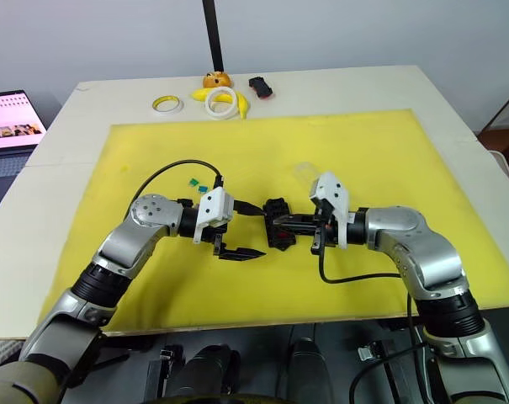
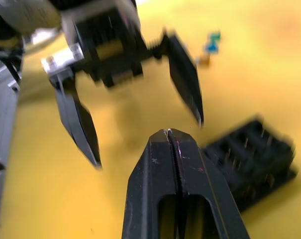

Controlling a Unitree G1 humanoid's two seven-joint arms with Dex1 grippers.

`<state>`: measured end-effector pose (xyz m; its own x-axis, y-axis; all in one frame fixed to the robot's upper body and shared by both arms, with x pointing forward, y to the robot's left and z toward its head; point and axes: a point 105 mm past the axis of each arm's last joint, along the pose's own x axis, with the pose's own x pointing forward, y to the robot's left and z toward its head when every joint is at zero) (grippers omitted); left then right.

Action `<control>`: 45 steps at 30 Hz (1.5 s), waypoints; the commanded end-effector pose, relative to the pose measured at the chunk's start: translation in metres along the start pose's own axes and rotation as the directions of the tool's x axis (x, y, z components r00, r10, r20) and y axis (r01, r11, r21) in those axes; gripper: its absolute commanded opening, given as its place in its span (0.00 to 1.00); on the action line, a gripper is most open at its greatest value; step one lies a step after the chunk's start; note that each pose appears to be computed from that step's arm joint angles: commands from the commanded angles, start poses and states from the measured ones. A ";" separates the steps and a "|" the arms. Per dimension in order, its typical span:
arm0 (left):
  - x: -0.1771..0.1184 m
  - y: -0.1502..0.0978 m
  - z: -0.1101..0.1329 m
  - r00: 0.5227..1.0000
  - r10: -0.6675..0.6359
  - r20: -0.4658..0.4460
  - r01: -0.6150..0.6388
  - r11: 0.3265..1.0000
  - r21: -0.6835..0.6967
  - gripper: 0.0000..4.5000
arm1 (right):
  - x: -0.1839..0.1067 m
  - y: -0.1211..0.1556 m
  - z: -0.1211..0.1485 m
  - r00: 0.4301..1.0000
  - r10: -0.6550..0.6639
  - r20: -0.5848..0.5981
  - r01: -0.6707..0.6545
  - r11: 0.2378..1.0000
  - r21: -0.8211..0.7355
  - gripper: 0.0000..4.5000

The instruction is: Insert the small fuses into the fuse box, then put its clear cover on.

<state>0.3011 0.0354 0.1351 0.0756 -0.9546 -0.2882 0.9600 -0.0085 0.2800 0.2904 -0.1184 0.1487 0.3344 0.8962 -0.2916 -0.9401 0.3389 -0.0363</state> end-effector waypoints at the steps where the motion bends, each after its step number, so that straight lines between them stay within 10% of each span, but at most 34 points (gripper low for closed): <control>1: -0.002 -0.001 0.010 1.000 0.001 0.024 -0.002 0.999 0.042 1.00 | 0.000 0.000 -0.002 0.999 -0.019 -0.026 0.018 0.998 -0.063 0.01; 9: -0.002 0.000 0.010 1.000 0.008 0.023 -0.009 0.999 0.037 1.00 | 0.006 0.003 -0.016 0.995 -0.034 -0.093 0.026 0.996 -0.087 0.01; 18: -0.044 0.004 0.013 0.991 0.112 0.075 -0.105 0.990 -0.099 1.00 | -0.048 -0.007 0.036 0.982 -0.183 0.051 0.187 0.979 -0.081 0.01; 28: -0.203 -0.008 -0.027 0.863 0.470 -0.183 -0.499 0.745 -0.442 1.00 | -0.193 -0.039 0.022 0.763 -0.642 -0.076 0.645 0.764 0.011 0.94; 33: -0.267 -0.019 -0.045 0.773 0.546 -0.322 -0.629 0.598 -0.496 1.00 | -0.225 -0.033 0.014 0.706 -0.700 -0.105 0.704 0.710 0.003 0.99; 39: -0.267 -0.020 -0.049 0.776 0.539 -0.327 -0.618 0.547 -0.565 1.00 | -0.214 -0.033 0.012 0.730 -0.677 -0.094 0.679 0.734 -0.006 0.99; 45: -0.214 -0.013 -0.049 0.830 0.489 -0.266 -0.516 0.497 -0.697 1.00 | -0.131 -0.015 0.050 0.895 -0.445 0.031 0.445 0.895 -0.038 0.99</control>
<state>0.2859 0.2640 0.1431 0.6169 -0.7041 -0.3517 0.6236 0.7099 -0.3273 0.2679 -0.2528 0.2263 0.7714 0.5889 -0.2412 -0.6318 0.7541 -0.1792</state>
